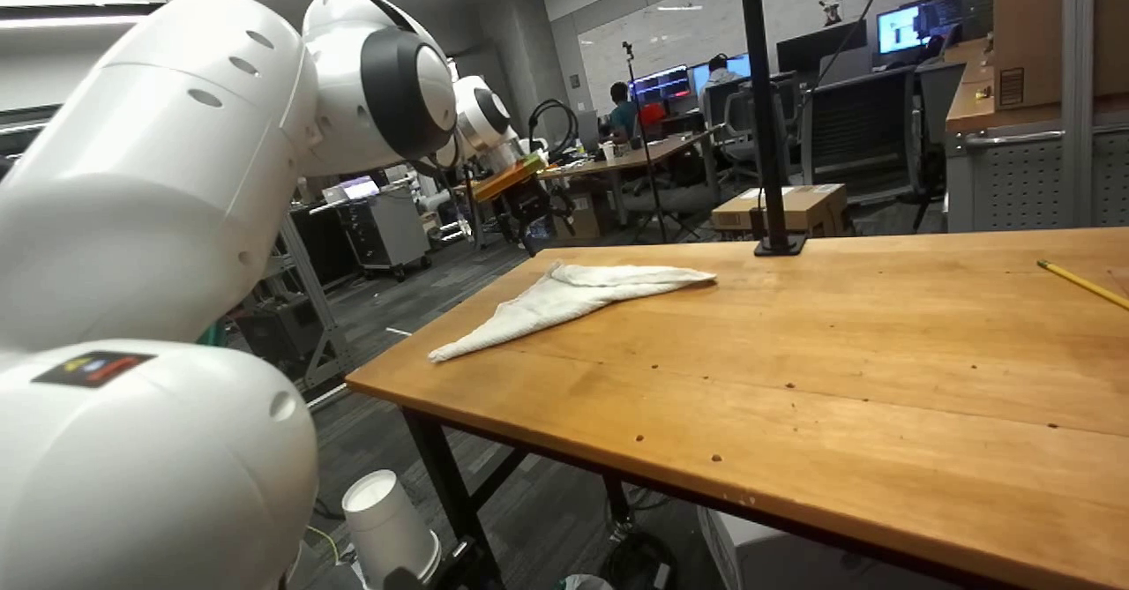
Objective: Fold the white towel
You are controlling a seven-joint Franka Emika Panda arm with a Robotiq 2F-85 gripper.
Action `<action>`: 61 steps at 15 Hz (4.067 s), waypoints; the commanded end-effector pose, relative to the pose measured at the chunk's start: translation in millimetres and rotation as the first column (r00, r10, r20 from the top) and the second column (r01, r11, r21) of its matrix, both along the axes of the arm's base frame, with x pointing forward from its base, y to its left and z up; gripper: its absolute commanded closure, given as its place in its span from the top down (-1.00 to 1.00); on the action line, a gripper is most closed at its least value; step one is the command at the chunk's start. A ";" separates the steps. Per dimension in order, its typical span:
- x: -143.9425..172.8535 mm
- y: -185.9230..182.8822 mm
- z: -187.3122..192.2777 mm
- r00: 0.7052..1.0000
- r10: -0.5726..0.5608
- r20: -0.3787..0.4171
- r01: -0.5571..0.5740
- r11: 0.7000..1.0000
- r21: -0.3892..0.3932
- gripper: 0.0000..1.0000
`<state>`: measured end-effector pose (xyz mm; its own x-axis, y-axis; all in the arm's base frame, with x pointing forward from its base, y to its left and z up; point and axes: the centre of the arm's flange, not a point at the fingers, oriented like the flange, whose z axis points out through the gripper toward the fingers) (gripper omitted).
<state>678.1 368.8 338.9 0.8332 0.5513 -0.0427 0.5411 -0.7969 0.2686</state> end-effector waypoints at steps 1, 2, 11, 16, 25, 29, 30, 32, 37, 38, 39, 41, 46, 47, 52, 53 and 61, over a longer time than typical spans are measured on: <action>-24.1 -55.2 4.9 0.996 -0.086 -0.005 0.086 0.996 0.028 1.00; -25.5 -68.9 3.5 0.994 -0.108 -0.006 0.109 0.994 0.033 0.99; -47.0 -188.3 1.2 0.930 -0.367 0.031 0.357 0.918 0.174 1.00; -72.9 -218.5 -13.5 0.882 -0.460 0.099 0.440 0.881 0.175 1.00; -118.9 -199.3 -19.5 0.789 -0.553 0.268 0.538 0.832 0.135 1.00; -122.1 -180.5 -17.5 0.800 -0.532 0.278 0.507 0.846 0.163 1.00; -122.2 -177.6 -18.6 0.787 -0.553 0.275 0.529 0.833 0.160 1.00; -121.3 -174.1 -22.5 0.766 -0.583 0.271 0.561 0.812 0.159 1.00; -108.1 -167.7 -25.3 0.761 -0.593 0.264 0.569 0.805 0.168 1.00; -104.2 -166.5 -23.7 0.764 -0.587 0.267 0.563 0.809 0.166 1.00; -99.0 -165.7 -21.6 0.769 -0.578 0.273 0.555 0.816 0.162 1.00; -88.8 -165.5 -18.3 0.784 -0.560 0.270 0.535 0.829 0.164 1.00; -61.1 -166.0 -7.3 0.837 -0.479 0.264 0.446 0.877 0.178 1.00; -56.3 -166.8 -7.0 0.846 -0.465 0.262 0.432 0.885 0.175 1.00; -38.6 -173.8 -16.8 0.876 -0.416 0.245 0.387 0.908 0.159 1.00; -35.2 -175.6 -20.4 0.879 -0.412 0.240 0.384 0.910 0.156 1.00; 1.8 -204.5 -45.8 0.896 -0.393 0.206 0.371 0.918 0.140 1.00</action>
<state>652.5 171.8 288.5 0.9662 0.1675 0.1959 0.1100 -0.9552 0.2746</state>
